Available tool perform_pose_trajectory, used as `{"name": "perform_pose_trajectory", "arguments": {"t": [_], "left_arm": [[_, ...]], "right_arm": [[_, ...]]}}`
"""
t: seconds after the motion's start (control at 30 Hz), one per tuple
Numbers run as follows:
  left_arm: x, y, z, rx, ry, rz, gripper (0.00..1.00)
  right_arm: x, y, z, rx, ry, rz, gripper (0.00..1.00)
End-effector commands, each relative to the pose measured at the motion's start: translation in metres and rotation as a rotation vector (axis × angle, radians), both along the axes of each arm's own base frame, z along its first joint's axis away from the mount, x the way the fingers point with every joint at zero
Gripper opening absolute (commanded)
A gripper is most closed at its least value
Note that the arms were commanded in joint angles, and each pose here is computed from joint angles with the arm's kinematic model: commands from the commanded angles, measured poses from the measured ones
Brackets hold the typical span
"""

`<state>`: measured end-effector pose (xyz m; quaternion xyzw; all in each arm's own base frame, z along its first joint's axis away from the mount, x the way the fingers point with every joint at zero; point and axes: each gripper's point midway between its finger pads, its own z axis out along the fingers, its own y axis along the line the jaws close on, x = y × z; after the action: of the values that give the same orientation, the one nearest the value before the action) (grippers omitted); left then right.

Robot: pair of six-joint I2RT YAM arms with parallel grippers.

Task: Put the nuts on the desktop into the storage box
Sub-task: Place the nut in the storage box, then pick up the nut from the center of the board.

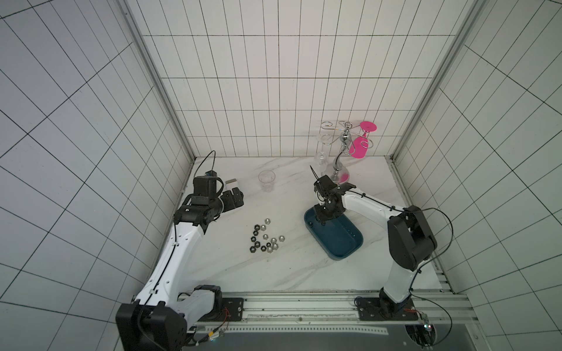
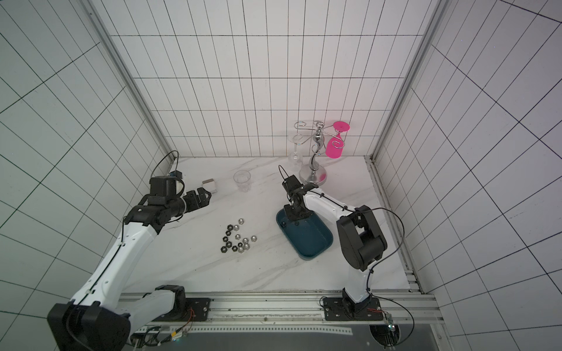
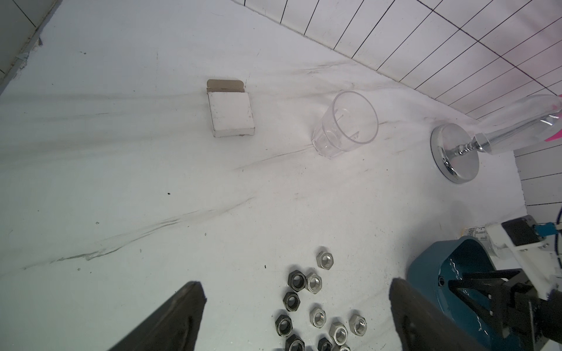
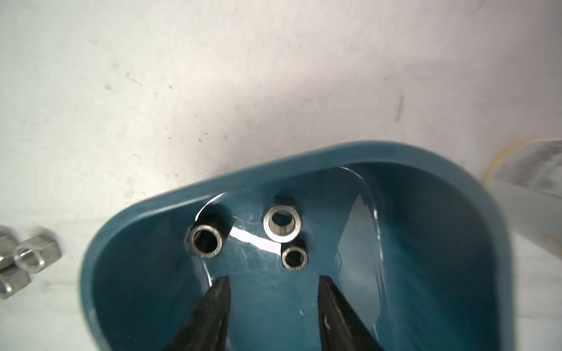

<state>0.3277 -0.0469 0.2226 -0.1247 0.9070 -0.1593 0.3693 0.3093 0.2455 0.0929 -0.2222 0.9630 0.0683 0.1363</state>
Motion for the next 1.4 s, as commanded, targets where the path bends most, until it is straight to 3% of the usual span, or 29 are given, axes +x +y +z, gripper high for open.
{"name": "perform_pose_trajectory", "arguments": {"t": [0.0,0.2,0.5,0.8,1.37], "left_arm": [[0.004,0.002,0.016,-0.001,-0.049,0.014,0.98],[0.003,0.001,0.014,-0.02,-0.045,0.024,0.98],[0.003,0.004,0.019,-0.016,-0.056,0.028,0.98],[0.005,0.003,0.017,-0.029,-0.051,0.028,0.98],[0.001,0.018,0.013,0.005,-0.043,0.046,0.98]], "right_arm": [[-0.014,0.03,0.054,0.072,-0.087,0.127,0.55],[-0.034,0.097,0.062,0.112,-0.14,0.312,0.57],[-0.031,0.159,0.008,0.055,-0.088,0.433,0.58],[-0.028,0.189,-0.038,-0.012,-0.053,0.471,0.58],[-0.029,0.214,-0.085,-0.076,-0.017,0.499,0.58]]}}
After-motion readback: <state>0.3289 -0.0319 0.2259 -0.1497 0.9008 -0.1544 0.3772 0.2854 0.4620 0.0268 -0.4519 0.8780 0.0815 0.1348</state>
